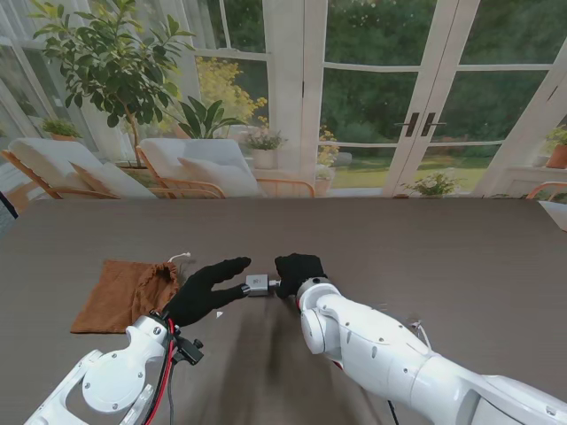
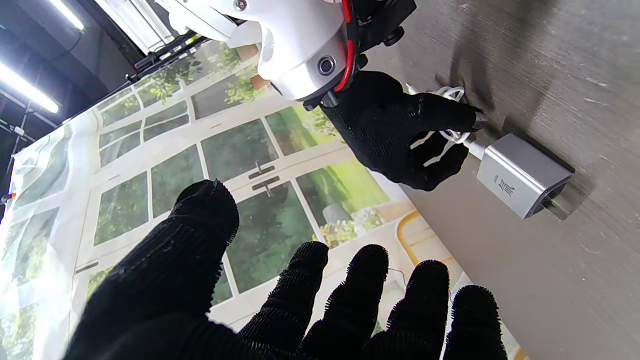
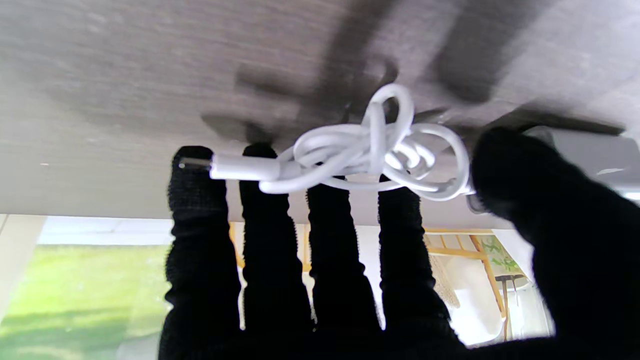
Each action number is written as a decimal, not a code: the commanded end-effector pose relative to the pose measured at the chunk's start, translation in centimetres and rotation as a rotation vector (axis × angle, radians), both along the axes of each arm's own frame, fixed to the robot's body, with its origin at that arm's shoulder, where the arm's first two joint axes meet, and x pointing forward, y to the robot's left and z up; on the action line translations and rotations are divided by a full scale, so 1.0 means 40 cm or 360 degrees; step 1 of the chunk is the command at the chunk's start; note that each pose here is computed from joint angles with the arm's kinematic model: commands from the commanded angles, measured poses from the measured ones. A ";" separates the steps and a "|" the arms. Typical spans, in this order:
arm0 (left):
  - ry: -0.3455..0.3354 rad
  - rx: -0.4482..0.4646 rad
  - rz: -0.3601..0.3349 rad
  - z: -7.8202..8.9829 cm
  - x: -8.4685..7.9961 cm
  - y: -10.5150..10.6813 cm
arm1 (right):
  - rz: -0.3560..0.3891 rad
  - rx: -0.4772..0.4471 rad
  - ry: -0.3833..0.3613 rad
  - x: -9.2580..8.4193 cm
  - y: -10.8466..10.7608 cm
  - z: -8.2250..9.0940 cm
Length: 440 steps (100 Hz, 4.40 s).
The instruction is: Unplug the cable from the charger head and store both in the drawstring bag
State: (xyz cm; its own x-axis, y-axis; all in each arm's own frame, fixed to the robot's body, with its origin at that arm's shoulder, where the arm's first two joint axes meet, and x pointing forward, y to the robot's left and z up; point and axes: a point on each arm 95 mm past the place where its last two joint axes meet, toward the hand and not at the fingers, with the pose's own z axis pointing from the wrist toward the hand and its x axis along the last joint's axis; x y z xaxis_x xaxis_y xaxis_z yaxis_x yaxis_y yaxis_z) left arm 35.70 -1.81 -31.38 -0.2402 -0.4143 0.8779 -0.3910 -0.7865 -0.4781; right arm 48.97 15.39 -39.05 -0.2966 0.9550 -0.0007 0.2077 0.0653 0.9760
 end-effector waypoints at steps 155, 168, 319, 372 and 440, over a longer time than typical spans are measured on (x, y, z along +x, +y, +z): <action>0.0032 0.0124 0.0009 -0.052 0.053 -0.002 | 0.0450 -0.0235 -0.0334 -0.015 -0.047 0.089; 0.0028 0.0184 -0.0006 -0.061 0.078 0.001 | 0.0473 -0.0221 -0.0395 -0.018 -0.055 0.123; -0.0160 0.0200 -0.0319 -0.052 0.266 -0.085 | 0.0650 -0.0011 -0.0757 -0.111 -0.061 0.313; -0.0112 0.0128 -0.0407 -0.070 0.274 -0.123 | 0.0625 -0.0010 -0.0774 -0.108 -0.059 0.315; -0.0108 0.0111 -0.0392 -0.089 0.272 -0.147 | 0.0561 -0.0083 -0.0717 -0.073 -0.080 0.301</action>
State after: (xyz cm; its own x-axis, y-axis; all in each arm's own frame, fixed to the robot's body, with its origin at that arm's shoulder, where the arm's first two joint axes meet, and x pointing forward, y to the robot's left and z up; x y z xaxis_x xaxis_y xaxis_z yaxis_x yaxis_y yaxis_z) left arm 47.07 -6.91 -35.08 -0.3954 -0.4162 0.8188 -0.5145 -0.6381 -0.5728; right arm 45.74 12.30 -27.04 -0.5638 0.7922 -0.2334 -0.2772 0.0847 0.9571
